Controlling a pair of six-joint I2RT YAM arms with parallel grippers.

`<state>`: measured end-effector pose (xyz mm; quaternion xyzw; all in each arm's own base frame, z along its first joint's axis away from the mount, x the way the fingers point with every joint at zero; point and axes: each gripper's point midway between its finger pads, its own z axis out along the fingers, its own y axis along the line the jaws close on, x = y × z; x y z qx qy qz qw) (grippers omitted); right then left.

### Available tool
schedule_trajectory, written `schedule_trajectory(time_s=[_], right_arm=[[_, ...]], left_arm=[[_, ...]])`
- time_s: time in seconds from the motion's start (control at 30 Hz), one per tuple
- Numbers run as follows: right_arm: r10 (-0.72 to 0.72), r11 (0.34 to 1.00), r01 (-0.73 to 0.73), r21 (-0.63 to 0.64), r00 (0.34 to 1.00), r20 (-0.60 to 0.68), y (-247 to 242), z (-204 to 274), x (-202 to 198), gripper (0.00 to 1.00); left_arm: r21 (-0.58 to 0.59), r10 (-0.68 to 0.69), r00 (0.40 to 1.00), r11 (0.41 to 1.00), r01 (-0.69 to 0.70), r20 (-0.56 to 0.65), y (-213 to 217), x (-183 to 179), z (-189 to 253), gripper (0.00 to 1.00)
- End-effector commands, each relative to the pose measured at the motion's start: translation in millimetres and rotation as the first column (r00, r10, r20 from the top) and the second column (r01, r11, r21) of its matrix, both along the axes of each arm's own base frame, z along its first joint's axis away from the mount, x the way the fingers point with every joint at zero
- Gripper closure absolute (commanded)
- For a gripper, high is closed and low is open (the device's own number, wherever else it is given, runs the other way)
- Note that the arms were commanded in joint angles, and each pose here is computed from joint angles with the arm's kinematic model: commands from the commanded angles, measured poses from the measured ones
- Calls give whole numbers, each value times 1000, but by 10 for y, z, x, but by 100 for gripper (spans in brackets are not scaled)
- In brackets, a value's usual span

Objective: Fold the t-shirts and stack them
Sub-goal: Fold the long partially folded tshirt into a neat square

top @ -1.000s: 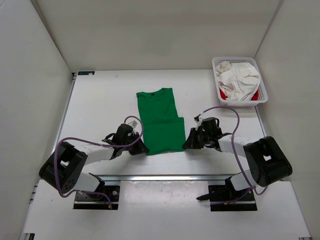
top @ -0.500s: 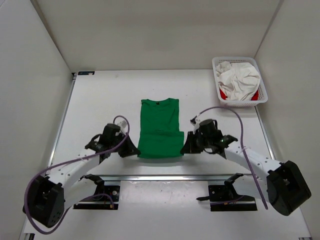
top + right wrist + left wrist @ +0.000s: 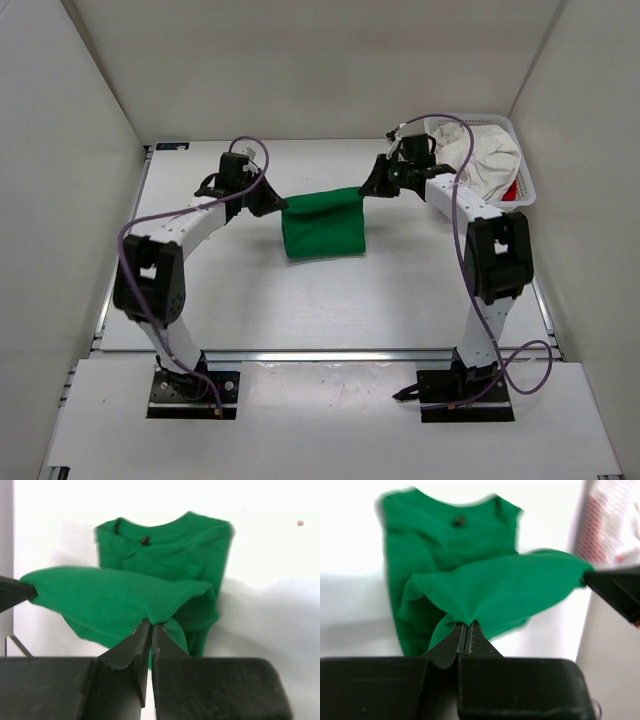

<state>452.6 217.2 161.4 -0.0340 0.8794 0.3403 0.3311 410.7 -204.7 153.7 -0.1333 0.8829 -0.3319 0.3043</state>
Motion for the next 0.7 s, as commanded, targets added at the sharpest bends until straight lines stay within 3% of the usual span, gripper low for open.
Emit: schedule_trajectory(time_s=[0.0, 0.23, 0.3, 0.37, 0.47, 0.57, 0.67], right_arm=[[31, 999, -31, 9, 999, -23, -6, -47, 205, 100], [64, 998, -65, -12, 997, -45, 252, -207, 687, 100], [52, 999, -52, -4, 998, -22, 297, -117, 886, 92], [41, 999, -42, -22, 998, -38, 323, -139, 965, 74], [35, 999, -35, -36, 999, -6, 325, 38, 1091, 63], [39, 995, -37, -96, 999, 19, 341, 177, 1034, 61], [41, 985, -30, -172, 997, 62, 370, 266, 911, 61]], left_arm=[[39, 74, 997, 997, -73, -19, 180, 376, -186, 100], [8, 183, 983, 983, -183, 0, 393, 868, -301, 99], [3, 203, 979, 979, -203, 4, 457, 1007, -294, 88], [-6, 193, 981, 981, -194, -12, 458, 1109, -326, 68], [-31, 211, 977, 977, -211, 8, 573, 1250, -245, 45], [-33, 245, 969, 969, -244, 35, 730, 1230, -174, 42], [-13, 233, 972, 973, -233, 34, 709, 931, -290, 35]])
